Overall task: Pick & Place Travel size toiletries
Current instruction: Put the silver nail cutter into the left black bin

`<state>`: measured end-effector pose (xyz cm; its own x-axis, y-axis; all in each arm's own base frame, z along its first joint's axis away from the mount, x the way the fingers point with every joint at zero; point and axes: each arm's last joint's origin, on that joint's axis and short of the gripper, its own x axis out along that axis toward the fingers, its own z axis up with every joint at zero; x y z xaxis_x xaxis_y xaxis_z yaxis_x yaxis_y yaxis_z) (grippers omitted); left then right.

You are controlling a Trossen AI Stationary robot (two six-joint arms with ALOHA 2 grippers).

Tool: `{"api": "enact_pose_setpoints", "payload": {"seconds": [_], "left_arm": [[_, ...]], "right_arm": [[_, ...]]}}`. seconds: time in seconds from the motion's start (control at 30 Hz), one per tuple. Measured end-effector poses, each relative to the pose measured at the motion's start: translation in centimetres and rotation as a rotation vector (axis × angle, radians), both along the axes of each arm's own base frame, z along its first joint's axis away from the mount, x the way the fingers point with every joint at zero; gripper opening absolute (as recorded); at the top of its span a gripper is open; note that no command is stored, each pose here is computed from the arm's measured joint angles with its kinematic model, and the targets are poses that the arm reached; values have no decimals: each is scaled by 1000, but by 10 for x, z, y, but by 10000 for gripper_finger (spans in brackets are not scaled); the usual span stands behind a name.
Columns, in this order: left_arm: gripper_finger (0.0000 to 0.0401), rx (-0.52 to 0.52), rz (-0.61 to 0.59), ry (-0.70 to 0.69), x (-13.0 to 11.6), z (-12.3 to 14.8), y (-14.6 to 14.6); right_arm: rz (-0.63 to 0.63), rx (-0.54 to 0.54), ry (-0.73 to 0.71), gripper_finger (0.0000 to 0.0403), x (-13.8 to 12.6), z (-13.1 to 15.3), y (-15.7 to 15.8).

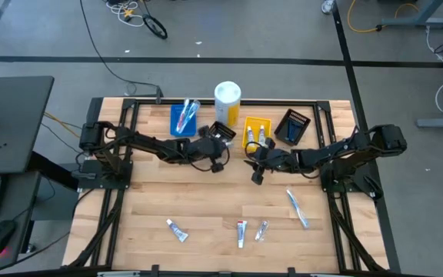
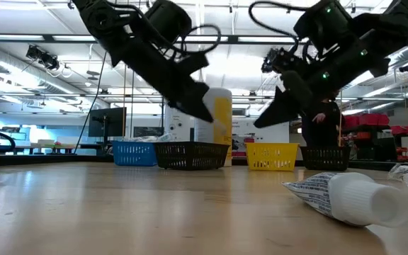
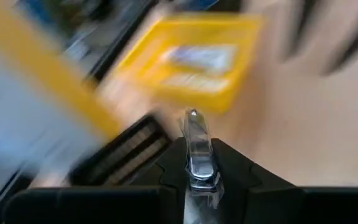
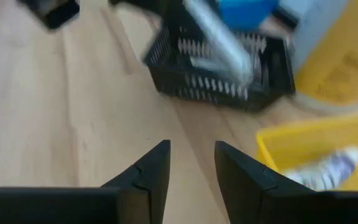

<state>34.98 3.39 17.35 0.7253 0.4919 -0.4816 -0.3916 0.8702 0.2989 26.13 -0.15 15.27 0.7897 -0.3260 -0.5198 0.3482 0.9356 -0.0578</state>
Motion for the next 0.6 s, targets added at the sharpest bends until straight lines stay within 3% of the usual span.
{"api": "enact_pose_setpoints", "payload": {"seconds": [0.1,0.2,0.33,0.6], "left_arm": [[64,-53,154,20,-7,-6,8],[62,-154,209,10,-10,-12,15],[70,-146,303,1,-16,-16,27],[116,-193,246,3,-17,-15,44]], "right_arm": [[-21,34,31,135,-2,-4,0],[-12,65,47,135,-3,-5,1],[-11,67,45,136,-3,-5,1],[-10,67,15,136,-2,-3,1]]}}
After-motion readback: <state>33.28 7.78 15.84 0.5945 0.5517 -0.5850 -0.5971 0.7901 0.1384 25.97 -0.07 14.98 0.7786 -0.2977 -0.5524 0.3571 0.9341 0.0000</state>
